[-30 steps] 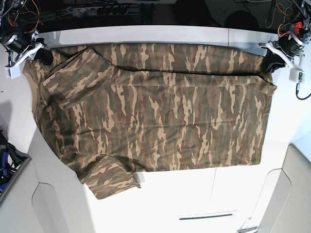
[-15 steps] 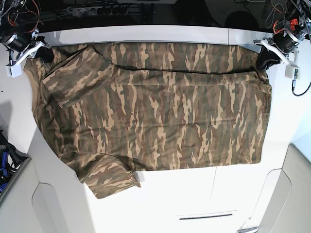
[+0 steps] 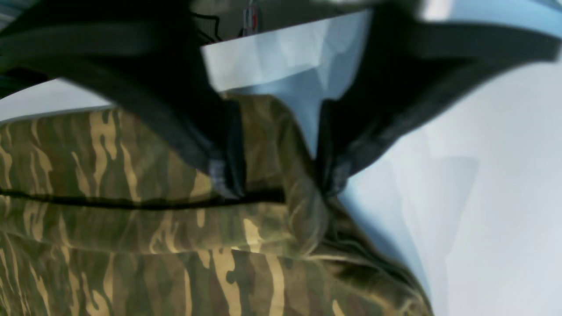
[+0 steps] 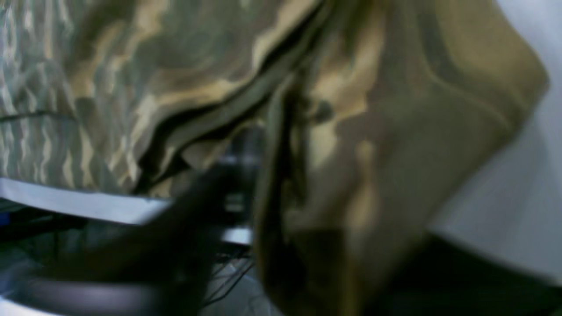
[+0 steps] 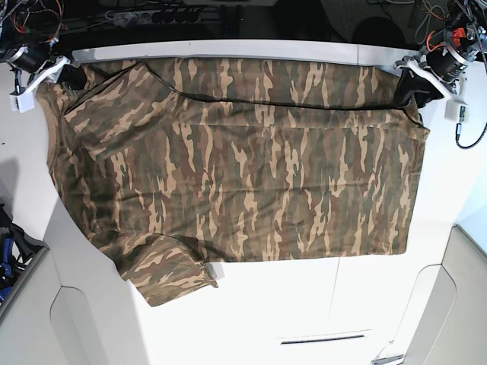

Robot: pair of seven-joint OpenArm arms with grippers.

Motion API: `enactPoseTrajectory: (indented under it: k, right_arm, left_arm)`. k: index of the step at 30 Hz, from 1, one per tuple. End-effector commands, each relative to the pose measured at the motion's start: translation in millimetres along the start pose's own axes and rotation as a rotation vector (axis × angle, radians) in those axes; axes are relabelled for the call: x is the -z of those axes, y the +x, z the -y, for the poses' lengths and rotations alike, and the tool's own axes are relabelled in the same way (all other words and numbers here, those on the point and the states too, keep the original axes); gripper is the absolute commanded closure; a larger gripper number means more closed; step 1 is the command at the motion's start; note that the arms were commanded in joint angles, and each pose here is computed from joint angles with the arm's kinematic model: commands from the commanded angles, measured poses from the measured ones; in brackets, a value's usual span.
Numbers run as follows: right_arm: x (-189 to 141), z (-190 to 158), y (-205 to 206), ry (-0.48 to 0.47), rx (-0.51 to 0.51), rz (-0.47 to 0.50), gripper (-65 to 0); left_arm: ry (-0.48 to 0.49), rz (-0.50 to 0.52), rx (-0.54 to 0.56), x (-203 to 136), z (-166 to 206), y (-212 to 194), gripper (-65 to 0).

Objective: Fold the T-shirt properly
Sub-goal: 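Lay the folded edge down and pull it taut with both grippers, then open both grippers and release the folded edge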

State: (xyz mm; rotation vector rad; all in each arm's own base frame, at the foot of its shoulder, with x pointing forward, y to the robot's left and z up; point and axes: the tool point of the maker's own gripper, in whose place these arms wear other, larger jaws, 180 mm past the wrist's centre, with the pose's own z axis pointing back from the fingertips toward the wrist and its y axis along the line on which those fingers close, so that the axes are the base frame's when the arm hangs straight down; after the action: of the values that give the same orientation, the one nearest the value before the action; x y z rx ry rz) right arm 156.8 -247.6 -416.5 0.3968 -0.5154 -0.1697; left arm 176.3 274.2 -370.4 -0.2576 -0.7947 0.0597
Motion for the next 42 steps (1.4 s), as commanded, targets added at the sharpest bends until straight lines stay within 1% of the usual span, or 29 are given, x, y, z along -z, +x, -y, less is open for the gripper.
enactPoseTrajectory:
  k: [1,2,3,5,8,10,14,17,20,23,27,28,30,32,35,37,39,42]
  right_arm:
    - [-5,3,8,-0.012,-0.023,0.016,-29.1]
    - [-5,4,7,-0.020,-0.026,0.012,-32.9]
    - [-6,6,7,-0.028,-0.030,0.007,-34.6]
    - [-9,11,7,-0.047,-0.028,0.008,-34.7]
    - [-18,23,12,-0.081,-0.006,0.039,-34.7]
    - [-27,34,17,-0.112,0.013,0.073,-34.7]
    - [-49,51,40,-0.150,0.031,0.171,-34.7]
    - [-66,63,59,-0.187,0.002,0.225,-34.7]
    - [-78,71,76,-0.214,-0.036,0.264,-34.7]
    - [-85,73,96,-0.227,-0.069,0.322,-34.7]
    - [-86,68,127,-0.225,-0.093,0.399,-34.7]
    - [-86,65,134,-0.218,-0.097,0.422,-34.7]
    - [-87,61,151,-0.207,-0.106,0.475,-34.7]
    - [-85,56,167,-0.204,-0.124,0.514,-34.7]
    - [-70,47,188,-0.191,-0.147,0.526,-34.7]
    - [-53,39,203,-0.170,-0.166,0.527,-34.7]
    - [-33,33,215,-0.153,-0.174,0.516,-34.7]
    - [-3,30,231,-0.124,-0.159,0.491,-34.7]
  left_arm:
    - [-0.008,0.037,0.020,-4,1,12,-31.6]
    - [-0.005,0.039,0.019,-4,0,12,-31.6]
    - [0.000,0.045,0.016,-6,-2,14,-31.6]
    - [0.020,0.070,0.003,-12,-10,20,-31.6]
    - [0.072,0.115,-0.017,-26,-28,31,-31.6]
    - [0.102,0.135,-0.030,-36,-39,36,-31.6]
    - [0.131,0.186,-0.049,-52,-52,47,-31.6]
    - [0.145,0.215,-0.061,-59,-57,52,-31.6]
    - [0.152,0.221,-0.061,-62,-59,54,-31.6]
    - [0.142,0.241,-0.060,-61,-58,61,-31.6]
    - [0.134,0.297,-0.036,-57,-58,85,-31.7]
    - [0.131,0.311,-0.029,-57,-58,92,-32.3]
    - [0.127,0.342,-0.017,-56,-58,105,-36.1]
    - [0.122,0.369,-0.004,-55,-57,117,-38.3]
    - [0.109,0.400,0.015,-51,-56,136,-38.3]
    - [0.097,0.400,0.029,-42,-56,146,-38.3]
    - [0.107,0.381,0.045,-28,-59,152,-38.3]
    - [0.124,0.351,0.063,-5,-67,157,-38.3]
